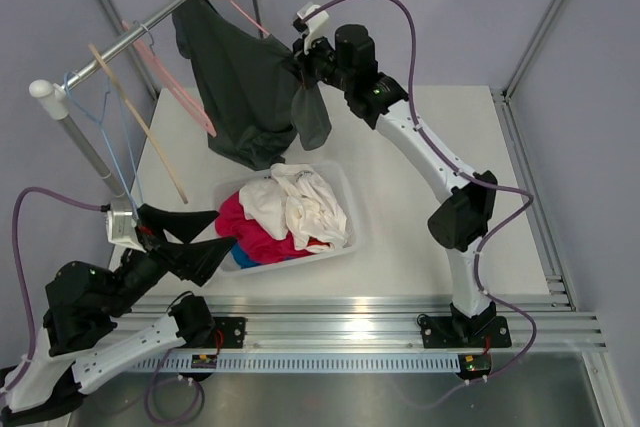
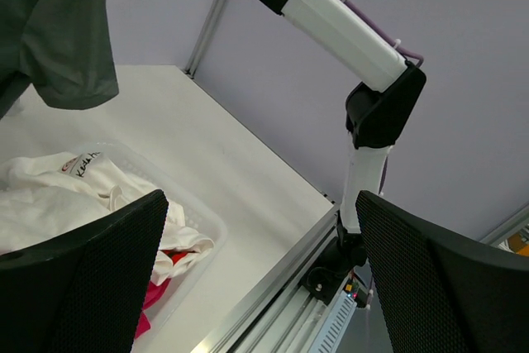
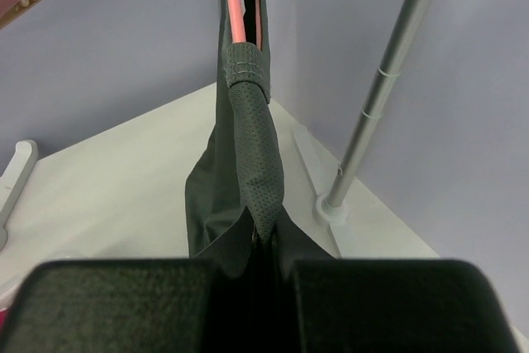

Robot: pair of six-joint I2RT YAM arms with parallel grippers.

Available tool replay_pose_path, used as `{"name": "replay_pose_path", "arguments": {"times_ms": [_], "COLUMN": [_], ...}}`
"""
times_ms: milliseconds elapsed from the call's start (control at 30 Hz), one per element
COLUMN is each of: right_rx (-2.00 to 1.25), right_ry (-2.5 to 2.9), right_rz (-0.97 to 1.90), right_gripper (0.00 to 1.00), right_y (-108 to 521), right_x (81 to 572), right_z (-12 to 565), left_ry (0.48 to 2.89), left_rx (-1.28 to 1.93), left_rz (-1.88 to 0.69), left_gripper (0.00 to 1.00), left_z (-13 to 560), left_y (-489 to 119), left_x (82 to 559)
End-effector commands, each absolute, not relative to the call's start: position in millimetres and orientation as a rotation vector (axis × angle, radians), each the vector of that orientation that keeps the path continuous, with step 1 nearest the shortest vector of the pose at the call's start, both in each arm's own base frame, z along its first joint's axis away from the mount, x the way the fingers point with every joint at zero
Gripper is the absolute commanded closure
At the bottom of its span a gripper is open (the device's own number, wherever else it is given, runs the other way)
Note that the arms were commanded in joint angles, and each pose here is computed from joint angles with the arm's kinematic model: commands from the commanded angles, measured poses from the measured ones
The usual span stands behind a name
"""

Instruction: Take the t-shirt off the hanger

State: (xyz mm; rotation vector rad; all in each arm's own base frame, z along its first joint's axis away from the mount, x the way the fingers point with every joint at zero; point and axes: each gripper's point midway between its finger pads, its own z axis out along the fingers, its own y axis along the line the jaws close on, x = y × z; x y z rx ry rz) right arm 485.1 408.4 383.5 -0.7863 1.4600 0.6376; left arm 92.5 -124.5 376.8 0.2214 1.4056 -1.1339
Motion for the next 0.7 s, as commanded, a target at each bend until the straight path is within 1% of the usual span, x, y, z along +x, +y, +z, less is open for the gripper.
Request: {"name": "replay_pose_path", "arguments": {"times_ms": [0,167,267,333,367,400,467,533,600,633,667], "right_rx": [-0.716,-0.694,-0.682,-0.666,-0.658,-0.651,-0.624,-0.550,-0.478,-0.455,-0.427], "right_ry": [1.380,1.450,1.509,1.531,1.518,1.547,1.564,1.592,1.599,1.657,1.623], "right_rz": [0.561,0.514,0.475,0.427,0.412,0.385,0.348,0.295,0.253,0.236,0.281], "right_gripper": [1.00,1.00,1.00,1.00,1.00,1.00,1.00,1.00,1.00,1.00,1.00], "right_y": [364,322,287,273,264,256,240,218,194,175,168], "right_x": [476,472,462,460,455,456,450,451,443,437,420], "right_z": [438,423,407,400,408,396,394,397,414,410,438], "left_ry": [1.371,1.382,1.371,1.360,1.358,1.358,1.365,1.382,1.419,1.428,1.465], "left_rx": [0.280,0.313,0.347,0.352,0.351,0.356,0.372,0.401,0.460,0.495,0.535], "left_rz": [-1.124,-1.115,-1.122,-1.121,-1.117,-1.113,-1.099,-1.067,-1.037,-1.013,-0.994], "left_gripper": [0.01,0.01,0.01,0.01,0.01,0.01,0.01,0.01,0.01,0.01,0.01], "left_z": [390,391,397,398,399,398,397,396,392,402,398], "left_y": [-133,-144,-152,-158,-159,-163,-168,-174,-180,-185,-189], "left_x": [93,96,96,99,100,103,105,110,110,113,113]}}
